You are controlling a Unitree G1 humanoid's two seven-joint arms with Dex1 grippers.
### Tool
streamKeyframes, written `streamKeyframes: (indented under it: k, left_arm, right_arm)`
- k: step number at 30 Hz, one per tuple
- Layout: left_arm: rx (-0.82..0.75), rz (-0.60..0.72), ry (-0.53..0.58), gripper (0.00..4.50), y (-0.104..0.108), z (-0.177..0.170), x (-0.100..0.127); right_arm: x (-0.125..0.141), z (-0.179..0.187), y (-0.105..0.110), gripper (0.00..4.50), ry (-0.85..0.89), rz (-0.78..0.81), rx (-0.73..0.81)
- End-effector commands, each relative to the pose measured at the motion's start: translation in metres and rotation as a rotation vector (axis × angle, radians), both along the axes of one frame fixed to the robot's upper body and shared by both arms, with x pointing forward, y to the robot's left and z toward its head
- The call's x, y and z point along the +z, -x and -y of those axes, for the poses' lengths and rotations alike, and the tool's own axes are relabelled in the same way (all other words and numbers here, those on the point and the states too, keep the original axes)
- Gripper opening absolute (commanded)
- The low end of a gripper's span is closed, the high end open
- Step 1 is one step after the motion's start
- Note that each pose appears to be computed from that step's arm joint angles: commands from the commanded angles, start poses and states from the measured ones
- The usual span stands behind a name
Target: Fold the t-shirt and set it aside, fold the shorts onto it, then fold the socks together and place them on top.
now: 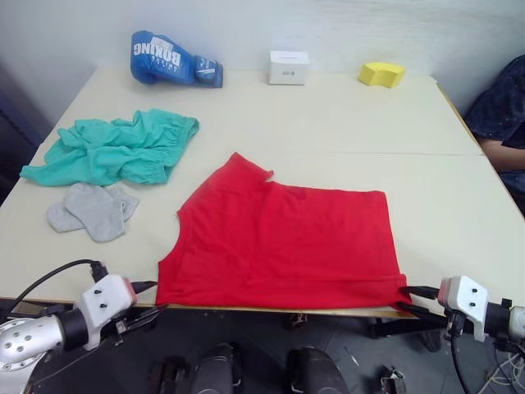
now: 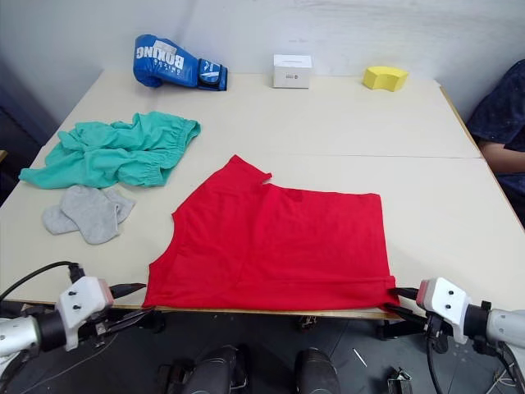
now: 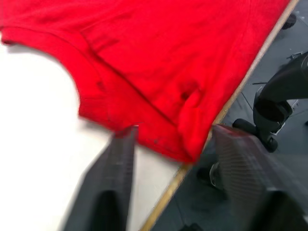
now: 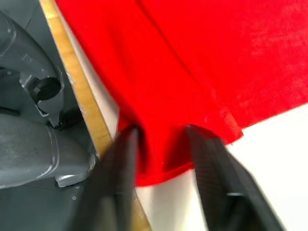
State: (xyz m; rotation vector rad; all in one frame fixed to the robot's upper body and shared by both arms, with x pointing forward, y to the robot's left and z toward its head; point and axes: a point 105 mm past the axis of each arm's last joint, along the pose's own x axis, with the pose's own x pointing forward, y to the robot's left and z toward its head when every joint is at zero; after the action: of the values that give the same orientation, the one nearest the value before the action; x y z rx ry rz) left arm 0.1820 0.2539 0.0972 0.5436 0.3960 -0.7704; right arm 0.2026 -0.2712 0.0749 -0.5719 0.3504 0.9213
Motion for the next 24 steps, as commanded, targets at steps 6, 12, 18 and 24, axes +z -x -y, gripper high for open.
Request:
streamKeyframes:
  k: [6, 12, 18, 24]
  left_arm:
    - [0.087, -0.143, 0.166, 4.50, 0.019, -0.031, 0.027]
    - [0.150, -0.107, 0.412, 4.50, -0.024, -0.026, 0.070]
    - [0.200, -0.001, 0.341, 4.50, -0.090, -0.021, 0.085]
    - [0.203, 0.019, 0.350, 4.50, -0.135, 0.004, 0.082]
  right_arm:
    - [0.014, 0.029, 0.030, 4.49, -0.095, -0.133, -0.138]
    - [0.066, 0.033, -0.029, 4.49, -0.187, 0.005, -0.207]
    - [0.090, 0.011, -0.107, 4.49, -0.211, 0.003, -0.182]
    - [0.094, 0.001, -0.189, 4.49, -0.198, 0.015, -0.304]
